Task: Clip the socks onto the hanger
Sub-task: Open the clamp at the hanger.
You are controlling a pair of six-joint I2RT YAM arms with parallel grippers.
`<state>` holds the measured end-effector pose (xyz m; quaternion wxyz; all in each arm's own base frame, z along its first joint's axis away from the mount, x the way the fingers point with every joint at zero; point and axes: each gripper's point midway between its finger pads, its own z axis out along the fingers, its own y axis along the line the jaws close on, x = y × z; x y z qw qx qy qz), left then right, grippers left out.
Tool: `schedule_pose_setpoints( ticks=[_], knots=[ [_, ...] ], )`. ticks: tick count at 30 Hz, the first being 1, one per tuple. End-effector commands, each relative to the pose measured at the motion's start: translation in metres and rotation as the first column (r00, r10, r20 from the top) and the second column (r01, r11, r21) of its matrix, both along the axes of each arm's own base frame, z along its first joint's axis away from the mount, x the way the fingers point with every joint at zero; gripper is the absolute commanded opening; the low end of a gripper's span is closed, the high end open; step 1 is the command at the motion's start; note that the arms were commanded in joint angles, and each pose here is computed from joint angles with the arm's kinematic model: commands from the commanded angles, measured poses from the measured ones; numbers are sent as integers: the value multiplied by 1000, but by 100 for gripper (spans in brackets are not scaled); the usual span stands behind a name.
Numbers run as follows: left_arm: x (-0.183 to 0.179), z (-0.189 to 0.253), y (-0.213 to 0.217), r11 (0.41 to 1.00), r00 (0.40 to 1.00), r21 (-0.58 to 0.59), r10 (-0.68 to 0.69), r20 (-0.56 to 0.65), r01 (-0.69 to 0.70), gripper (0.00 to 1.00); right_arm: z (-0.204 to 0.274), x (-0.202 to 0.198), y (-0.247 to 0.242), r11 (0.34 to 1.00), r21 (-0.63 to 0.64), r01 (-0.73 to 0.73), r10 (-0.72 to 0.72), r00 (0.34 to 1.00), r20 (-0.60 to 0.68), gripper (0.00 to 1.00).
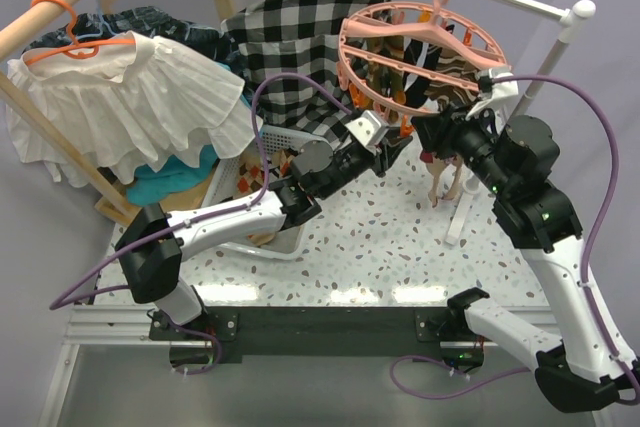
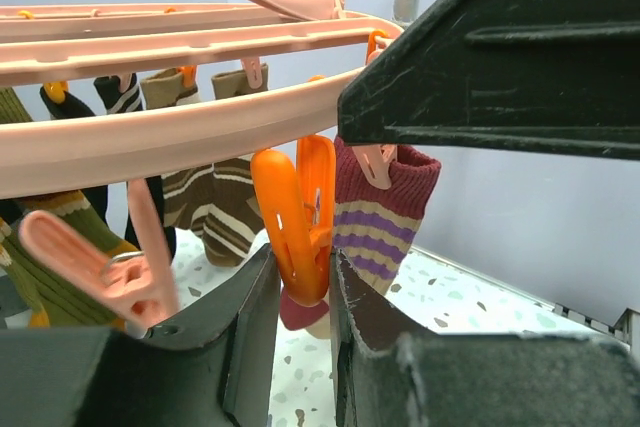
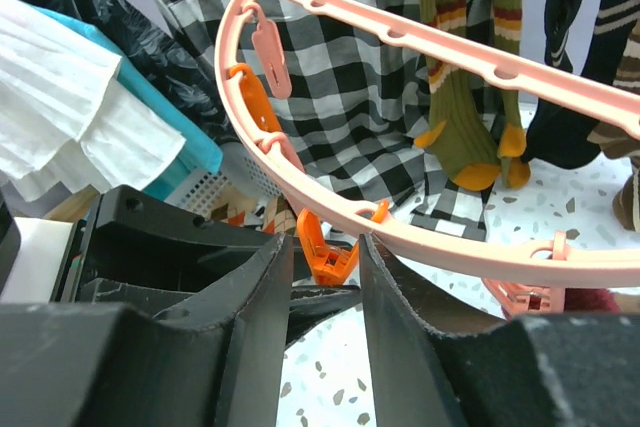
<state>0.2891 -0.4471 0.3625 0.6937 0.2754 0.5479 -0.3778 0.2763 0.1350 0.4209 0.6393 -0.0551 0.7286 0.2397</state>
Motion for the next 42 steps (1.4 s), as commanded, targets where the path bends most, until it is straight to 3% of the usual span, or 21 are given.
schedule_pose_setpoints(
  ticks=[1, 6, 17, 31, 42],
  knots=[
    [-7, 31, -1, 1000, 998, -29, 3, 70, -1, 17, 1, 9, -1, 998, 39, 39, -39, 999, 7, 35],
    [-6, 29, -4, 1000, 997, -23, 9, 79, -8, 18, -9, 11, 1, 998, 49, 40, -38, 999, -23, 36],
    [-4, 22, -13, 999, 992, 35, 24, 124, -29, 16, -10, 13, 2, 997, 70, 41, -39, 999, -22, 55],
    [-13, 11, -24, 995, 988, 90, 18, 156, -33, 15, 5, 31, -5, 989, 87, 117, -119, 993, 19, 58],
    [-20, -11, -34, 993, 994, 116, -13, 106, 0, 14, 20, 31, -12, 980, 131, 151, -159, 985, 59, 58]
  ],
)
